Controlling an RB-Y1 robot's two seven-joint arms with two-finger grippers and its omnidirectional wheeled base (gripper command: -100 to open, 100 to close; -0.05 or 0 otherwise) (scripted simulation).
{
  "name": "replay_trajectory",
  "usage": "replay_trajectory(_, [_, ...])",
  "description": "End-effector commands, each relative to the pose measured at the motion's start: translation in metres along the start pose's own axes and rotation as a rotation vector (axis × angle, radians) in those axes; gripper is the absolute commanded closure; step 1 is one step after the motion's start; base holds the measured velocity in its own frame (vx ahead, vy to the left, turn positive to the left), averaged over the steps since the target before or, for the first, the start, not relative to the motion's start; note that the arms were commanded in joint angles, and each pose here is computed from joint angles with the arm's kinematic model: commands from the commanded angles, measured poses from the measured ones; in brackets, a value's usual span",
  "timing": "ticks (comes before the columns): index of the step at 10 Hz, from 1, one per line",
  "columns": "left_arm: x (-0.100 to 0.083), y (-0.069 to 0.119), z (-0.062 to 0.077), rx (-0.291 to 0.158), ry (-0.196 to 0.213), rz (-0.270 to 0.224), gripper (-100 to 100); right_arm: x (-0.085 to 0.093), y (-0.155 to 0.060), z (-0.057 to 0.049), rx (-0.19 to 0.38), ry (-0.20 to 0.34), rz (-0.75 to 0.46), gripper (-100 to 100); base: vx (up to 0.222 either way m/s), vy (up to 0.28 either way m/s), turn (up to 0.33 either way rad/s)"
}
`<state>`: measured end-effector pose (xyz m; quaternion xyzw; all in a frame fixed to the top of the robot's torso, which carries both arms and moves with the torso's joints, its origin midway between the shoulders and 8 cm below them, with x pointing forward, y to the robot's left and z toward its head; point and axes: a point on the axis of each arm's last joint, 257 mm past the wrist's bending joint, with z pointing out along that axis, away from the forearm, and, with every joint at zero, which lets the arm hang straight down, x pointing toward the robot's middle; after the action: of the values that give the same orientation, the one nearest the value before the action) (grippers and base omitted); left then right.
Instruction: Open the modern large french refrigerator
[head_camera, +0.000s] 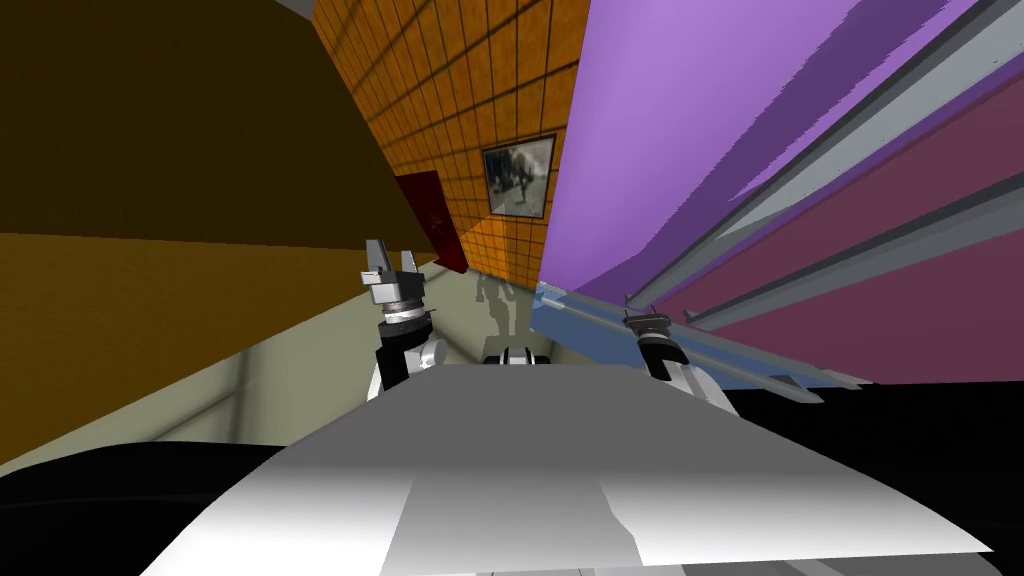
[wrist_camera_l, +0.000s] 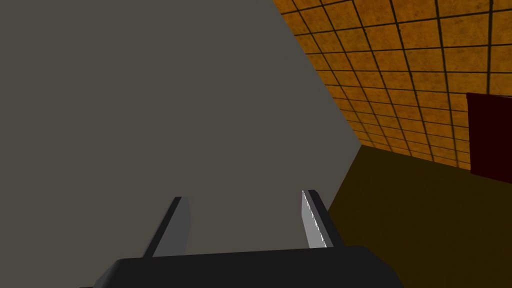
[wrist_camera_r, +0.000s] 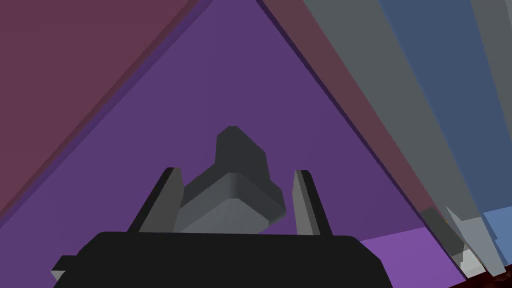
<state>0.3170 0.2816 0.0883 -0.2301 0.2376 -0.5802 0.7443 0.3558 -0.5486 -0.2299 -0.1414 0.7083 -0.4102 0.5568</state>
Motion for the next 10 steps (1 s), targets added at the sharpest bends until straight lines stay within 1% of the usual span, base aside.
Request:
replay_trajectory(1, [0.0, 0.0, 0.0, 0.0, 0.0, 0.0, 0, 0.01, -0.011, -0.004, 0.036, 0.037, 0.002, 100, 0.018, 0.27, -0.094])
replay_trajectory(5, [0.0, 0.0, 0.0, 0.0, 0.0, 0.0, 0, 0.031, -0.031, -0.015, 0.105, 0.114, 0.007, 100, 0.034, 0.248, -0.11])
replay_trajectory(9, [0.0, 0.0, 0.0, 0.0, 0.0, 0.0, 0, 0.052, -0.051, -0.029, 0.171, 0.195, 0.011, 100, 0.018, 0.273, -0.133])
replay_trajectory(10, [0.0, 0.0, 0.0, 0.0, 0.0, 0.0, 0, 0.048, -0.048, -0.027, 0.16, 0.18, 0.01, 100, 0.019, 0.132, -0.039])
